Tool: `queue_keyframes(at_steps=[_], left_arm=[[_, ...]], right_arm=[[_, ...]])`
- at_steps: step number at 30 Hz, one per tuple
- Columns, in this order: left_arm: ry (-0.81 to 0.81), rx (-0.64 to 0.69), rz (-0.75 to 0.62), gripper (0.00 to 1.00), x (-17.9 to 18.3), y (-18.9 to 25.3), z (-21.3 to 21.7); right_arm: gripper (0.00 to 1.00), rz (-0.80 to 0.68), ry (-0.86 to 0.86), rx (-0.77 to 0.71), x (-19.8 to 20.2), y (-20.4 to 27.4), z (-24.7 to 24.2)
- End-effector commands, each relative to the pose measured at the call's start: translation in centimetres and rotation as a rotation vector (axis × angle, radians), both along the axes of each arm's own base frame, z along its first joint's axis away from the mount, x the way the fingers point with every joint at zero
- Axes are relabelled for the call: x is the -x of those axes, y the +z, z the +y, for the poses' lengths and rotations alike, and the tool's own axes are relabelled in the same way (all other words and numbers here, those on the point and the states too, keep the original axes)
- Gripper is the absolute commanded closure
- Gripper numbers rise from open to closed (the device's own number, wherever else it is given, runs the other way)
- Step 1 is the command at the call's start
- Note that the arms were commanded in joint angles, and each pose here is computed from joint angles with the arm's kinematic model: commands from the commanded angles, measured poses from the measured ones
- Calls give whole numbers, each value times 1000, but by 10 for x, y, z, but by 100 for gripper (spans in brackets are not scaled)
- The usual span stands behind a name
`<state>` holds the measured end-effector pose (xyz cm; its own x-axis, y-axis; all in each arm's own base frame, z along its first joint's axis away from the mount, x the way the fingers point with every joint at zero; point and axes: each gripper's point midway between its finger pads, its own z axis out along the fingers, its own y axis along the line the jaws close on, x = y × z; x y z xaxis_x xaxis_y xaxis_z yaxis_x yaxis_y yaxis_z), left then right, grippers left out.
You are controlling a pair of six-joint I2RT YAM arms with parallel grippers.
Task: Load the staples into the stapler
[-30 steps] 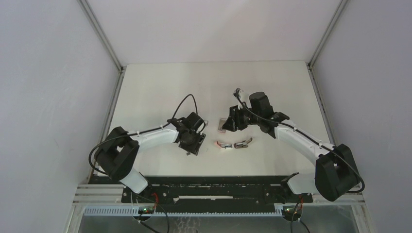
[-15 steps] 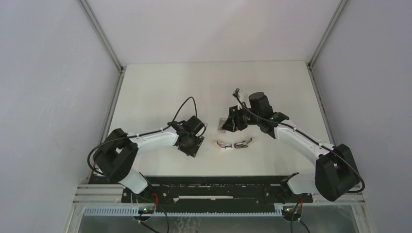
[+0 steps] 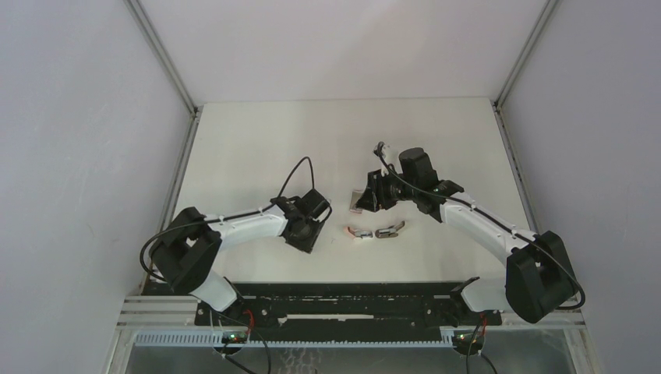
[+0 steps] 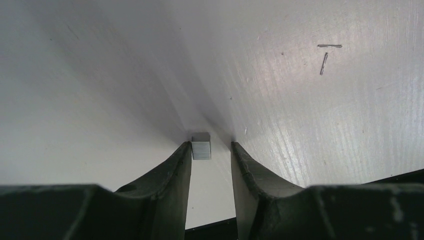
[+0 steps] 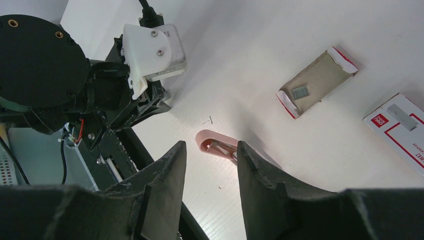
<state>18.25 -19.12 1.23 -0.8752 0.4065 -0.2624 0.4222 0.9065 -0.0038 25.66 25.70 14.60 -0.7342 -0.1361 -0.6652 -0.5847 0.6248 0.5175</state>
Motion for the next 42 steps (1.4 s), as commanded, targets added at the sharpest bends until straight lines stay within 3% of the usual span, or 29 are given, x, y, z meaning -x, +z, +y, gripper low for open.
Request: queue_keyframes(at_steps=[1, 22, 34, 42], left_arm=[[20, -21, -11, 62, 6, 0, 8], [63, -25, -9, 65, 10, 1, 11], [60, -28, -3, 78, 12, -2, 12], [-6, 38, -86, 84, -2, 19, 1]], right_arm=[[59, -54, 12, -19, -2, 10, 4], [59, -52, 12, -21, -2, 9, 4], [59, -55, 9, -49, -1, 14, 4], [59, -109, -19, -126, -2, 41, -12]])
